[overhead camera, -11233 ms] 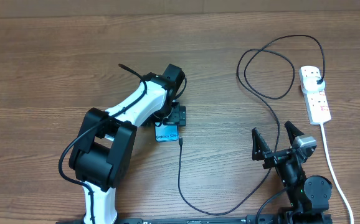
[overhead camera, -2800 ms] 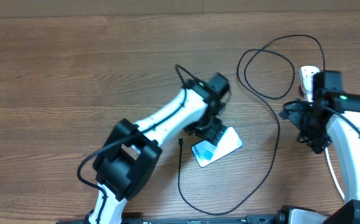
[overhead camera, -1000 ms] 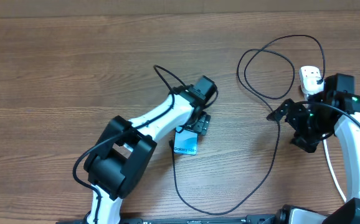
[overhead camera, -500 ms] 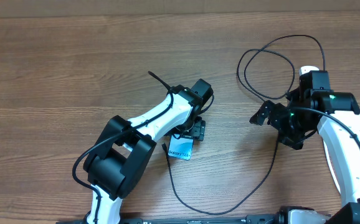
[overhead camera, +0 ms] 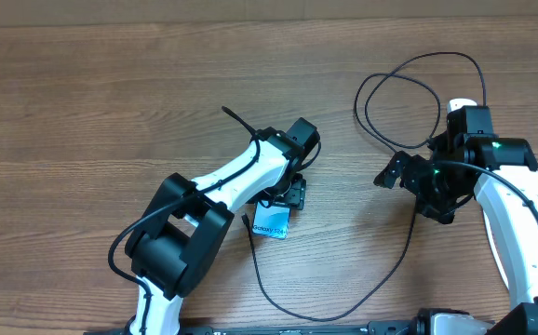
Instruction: Plug charger to phone and switch on socket
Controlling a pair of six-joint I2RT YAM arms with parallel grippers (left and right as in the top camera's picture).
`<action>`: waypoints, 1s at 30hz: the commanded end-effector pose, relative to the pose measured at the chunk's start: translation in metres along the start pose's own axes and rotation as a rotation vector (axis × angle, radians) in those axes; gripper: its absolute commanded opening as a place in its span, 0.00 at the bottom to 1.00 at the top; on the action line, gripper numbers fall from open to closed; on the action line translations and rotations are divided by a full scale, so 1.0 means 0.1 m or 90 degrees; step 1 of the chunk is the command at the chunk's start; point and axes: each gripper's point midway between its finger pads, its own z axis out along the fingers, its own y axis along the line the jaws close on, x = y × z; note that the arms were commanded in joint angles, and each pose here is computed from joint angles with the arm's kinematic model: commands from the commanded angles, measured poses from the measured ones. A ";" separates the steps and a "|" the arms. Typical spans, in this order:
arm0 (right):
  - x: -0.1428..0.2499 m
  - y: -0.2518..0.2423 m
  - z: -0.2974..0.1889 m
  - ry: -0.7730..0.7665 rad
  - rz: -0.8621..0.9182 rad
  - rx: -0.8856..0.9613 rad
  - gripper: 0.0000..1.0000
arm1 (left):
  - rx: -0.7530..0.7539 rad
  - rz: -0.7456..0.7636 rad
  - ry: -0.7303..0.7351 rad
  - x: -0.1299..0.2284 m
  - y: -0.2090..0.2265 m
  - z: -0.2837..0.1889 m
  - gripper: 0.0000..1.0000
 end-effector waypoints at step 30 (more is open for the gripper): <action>0.63 1.04 0.21 0.077 -0.192 -0.128 0.86 | 0.548 -0.015 0.138 -0.29 -0.83 -1.12 0.72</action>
